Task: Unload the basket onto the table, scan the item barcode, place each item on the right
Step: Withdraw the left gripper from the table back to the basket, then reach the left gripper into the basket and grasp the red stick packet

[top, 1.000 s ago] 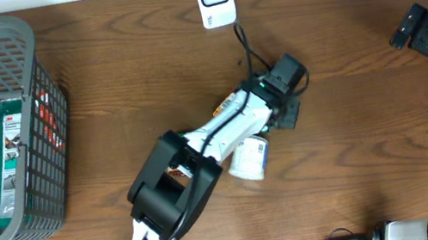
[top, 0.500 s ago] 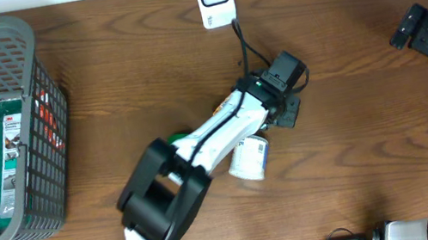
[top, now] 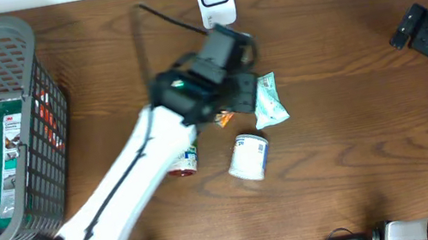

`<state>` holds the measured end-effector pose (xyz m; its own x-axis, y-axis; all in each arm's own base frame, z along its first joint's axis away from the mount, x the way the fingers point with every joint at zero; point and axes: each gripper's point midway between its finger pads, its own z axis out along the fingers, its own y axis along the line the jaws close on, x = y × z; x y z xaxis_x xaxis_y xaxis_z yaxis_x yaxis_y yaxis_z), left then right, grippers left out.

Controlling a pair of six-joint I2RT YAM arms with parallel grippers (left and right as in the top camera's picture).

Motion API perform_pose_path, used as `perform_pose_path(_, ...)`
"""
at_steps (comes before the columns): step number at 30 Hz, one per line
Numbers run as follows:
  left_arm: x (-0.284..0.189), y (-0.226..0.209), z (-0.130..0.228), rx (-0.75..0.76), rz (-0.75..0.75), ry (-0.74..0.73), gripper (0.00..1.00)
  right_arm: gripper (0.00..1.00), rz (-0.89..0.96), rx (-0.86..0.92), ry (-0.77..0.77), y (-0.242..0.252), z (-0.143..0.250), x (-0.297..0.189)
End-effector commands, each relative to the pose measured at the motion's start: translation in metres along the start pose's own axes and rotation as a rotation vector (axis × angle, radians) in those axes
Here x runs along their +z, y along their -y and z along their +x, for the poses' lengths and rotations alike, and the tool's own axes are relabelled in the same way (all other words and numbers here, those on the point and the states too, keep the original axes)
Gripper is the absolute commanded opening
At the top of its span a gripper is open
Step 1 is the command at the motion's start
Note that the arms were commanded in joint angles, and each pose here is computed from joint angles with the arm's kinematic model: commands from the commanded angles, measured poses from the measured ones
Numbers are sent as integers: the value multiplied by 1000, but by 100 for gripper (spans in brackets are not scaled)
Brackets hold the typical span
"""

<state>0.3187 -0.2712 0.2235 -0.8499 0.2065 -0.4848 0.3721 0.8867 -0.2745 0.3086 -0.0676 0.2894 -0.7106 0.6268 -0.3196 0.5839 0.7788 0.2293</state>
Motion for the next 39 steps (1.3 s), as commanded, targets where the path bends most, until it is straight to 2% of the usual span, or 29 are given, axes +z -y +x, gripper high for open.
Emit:
perform_pose_path(1, -39, -15, -11, -23, -19, 82, 63, 99, 2, 9, 11, 0, -4, -2)
perform_pose_path(5, -87, -57, -21, -94, -125, 195, 68, 99, 2, 9, 11, 0, -4, -2)
perform_pose_path(10, -140, -119, -20, -200, -284, 297, 68, 99, 2, 9, 11, 0, -4, -2)
perform_pose_path(16, -196, -204, 4, -407, -520, 361, 69, 99, 2, 9, 11, 0, -4, -2)
perform_pose_path(24, -249, -291, 39, -668, -732, 421, 69, 99, 2, 9, 11, 0, -4, -2)
perform_pose_path(30, -270, -345, 62, -808, -886, 421, 69, 99, 2, 9, 11, 0, -3, -2)
perform_pose_path(38, -252, -417, 73, -924, -946, 371, 70, 99, 2, 9, 11, 0, -3, -2)
perform_pose_path(39, -247, -424, 74, -932, -944, 364, 76, 99, 2, 9, 12, 0, -4, -2)
